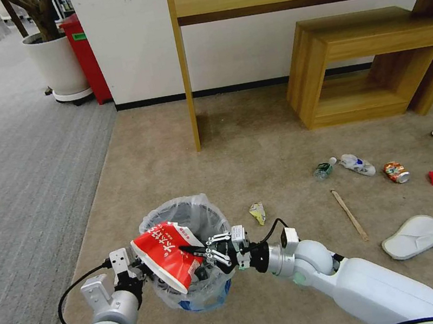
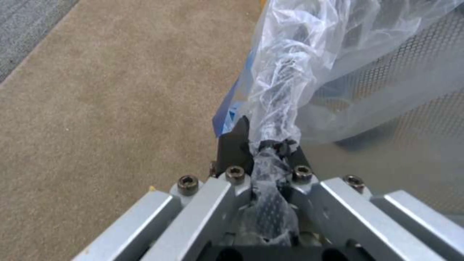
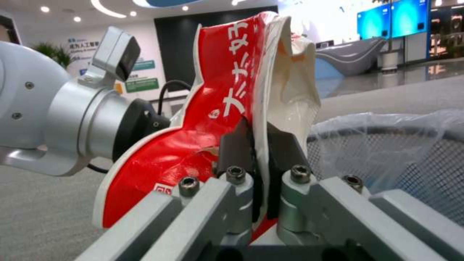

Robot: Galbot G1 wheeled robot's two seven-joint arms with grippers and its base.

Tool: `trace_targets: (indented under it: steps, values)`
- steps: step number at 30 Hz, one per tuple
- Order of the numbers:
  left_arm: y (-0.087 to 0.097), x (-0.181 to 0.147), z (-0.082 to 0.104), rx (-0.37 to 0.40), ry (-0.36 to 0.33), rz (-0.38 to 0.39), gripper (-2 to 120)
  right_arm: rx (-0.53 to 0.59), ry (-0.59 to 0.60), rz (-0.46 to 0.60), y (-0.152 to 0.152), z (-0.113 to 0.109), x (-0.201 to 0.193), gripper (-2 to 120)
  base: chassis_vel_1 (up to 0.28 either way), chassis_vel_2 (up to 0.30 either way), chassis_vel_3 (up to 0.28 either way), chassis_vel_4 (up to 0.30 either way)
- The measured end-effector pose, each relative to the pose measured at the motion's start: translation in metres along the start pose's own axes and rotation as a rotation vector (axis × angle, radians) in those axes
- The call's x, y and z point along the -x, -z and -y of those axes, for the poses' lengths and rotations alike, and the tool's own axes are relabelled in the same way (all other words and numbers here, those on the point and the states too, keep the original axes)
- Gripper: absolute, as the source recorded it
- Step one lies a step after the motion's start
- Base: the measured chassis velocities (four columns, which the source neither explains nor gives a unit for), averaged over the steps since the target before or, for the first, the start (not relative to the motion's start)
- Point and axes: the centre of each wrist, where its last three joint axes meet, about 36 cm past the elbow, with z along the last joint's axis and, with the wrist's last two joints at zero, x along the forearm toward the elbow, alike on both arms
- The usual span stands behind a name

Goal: Pick up the trash bin and place the garbage on the floor into it.

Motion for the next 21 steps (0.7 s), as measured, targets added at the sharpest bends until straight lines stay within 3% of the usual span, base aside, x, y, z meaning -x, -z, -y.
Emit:
trace_targets:
  steps: [21]
  values:
    - [0.004,-0.007,-0.002,0.003,-0.002,0.015,2,-0.016,-0.036,-0.006,-0.006,0.007,-0.011,0,0.000,0.000,0.000,0.000]
